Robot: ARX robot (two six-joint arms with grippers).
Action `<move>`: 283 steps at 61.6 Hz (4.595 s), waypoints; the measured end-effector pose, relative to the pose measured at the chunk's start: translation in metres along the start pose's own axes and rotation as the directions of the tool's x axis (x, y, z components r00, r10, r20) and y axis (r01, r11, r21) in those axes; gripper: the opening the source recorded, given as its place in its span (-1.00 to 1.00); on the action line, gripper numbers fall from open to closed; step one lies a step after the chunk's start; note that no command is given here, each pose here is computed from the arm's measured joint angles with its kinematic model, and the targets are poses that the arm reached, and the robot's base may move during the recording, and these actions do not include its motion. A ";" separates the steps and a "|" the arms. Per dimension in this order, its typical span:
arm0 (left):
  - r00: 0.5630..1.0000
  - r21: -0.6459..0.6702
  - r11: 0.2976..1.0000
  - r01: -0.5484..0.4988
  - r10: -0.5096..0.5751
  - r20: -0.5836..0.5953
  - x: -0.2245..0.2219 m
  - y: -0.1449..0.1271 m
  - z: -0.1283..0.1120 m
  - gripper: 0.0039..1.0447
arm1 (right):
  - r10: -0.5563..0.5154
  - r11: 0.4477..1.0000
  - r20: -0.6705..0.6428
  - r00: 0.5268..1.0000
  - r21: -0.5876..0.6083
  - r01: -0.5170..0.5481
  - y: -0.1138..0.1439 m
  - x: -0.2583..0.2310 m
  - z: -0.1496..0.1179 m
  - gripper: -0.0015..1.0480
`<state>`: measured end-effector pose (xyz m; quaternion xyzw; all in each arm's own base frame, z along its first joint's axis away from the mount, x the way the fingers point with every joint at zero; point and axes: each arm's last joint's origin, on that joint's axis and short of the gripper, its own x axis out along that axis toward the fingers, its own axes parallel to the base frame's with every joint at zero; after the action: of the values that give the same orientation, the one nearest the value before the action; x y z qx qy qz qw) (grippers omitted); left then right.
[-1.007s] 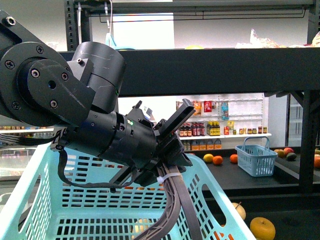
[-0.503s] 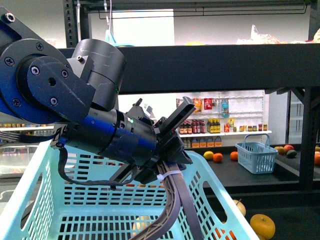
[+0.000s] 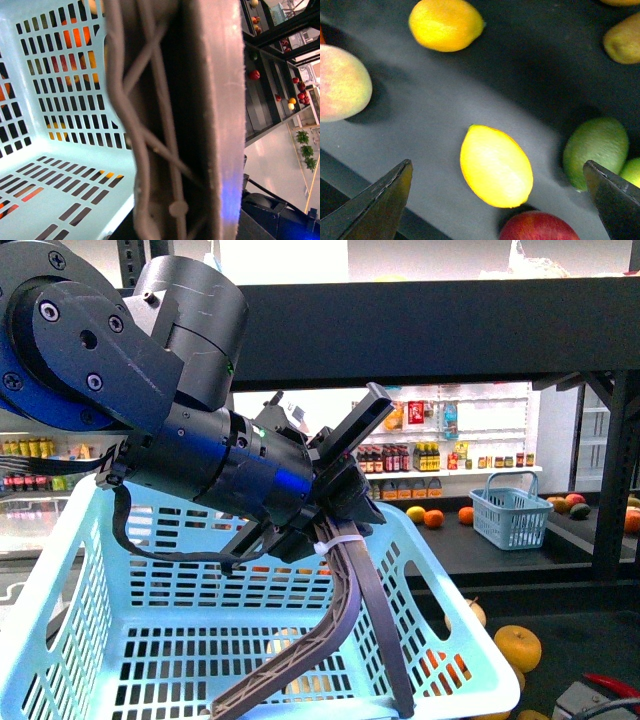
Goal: Pick lemon from shelf
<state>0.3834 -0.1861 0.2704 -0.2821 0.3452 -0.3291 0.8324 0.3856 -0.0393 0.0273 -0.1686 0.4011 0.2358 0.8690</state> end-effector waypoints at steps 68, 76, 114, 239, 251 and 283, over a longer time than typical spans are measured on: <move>1.000 0.000 1.000 -0.001 0.001 0.000 0.000 0.000 0.000 -0.76 | 0.134 0.966 -0.136 0.982 -0.205 -0.160 -0.023 0.091 -0.054 0.95; 1.000 0.000 1.000 -0.001 0.001 0.001 0.000 0.000 0.000 -0.76 | 0.127 0.967 -0.132 0.983 -0.205 -0.153 -0.020 0.097 -0.061 0.93; 1.000 0.000 1.000 -0.001 0.001 0.000 0.000 0.000 0.000 -0.76 | -0.057 0.979 0.065 0.996 -0.191 0.068 -0.034 0.048 -0.024 0.37; 1.000 0.000 1.000 -0.003 0.003 0.002 0.000 0.000 0.000 -0.76 | -0.041 0.993 0.324 0.945 -0.090 0.074 0.008 0.008 0.001 0.95; 1.000 0.000 1.000 -0.001 0.001 0.001 0.000 0.000 0.000 -0.76 | 0.040 0.981 0.303 0.952 -0.191 0.020 0.021 0.055 0.000 0.95; 1.000 0.000 1.000 -0.002 0.002 0.001 0.000 0.000 0.000 -0.76 | 0.128 0.926 0.301 0.945 -0.378 -0.005 0.031 0.141 0.016 0.95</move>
<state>0.3836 -0.1860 0.2703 -0.2821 0.3451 -0.3282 0.8328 0.4586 0.0325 -0.0752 -0.2756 0.2083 0.3613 0.8661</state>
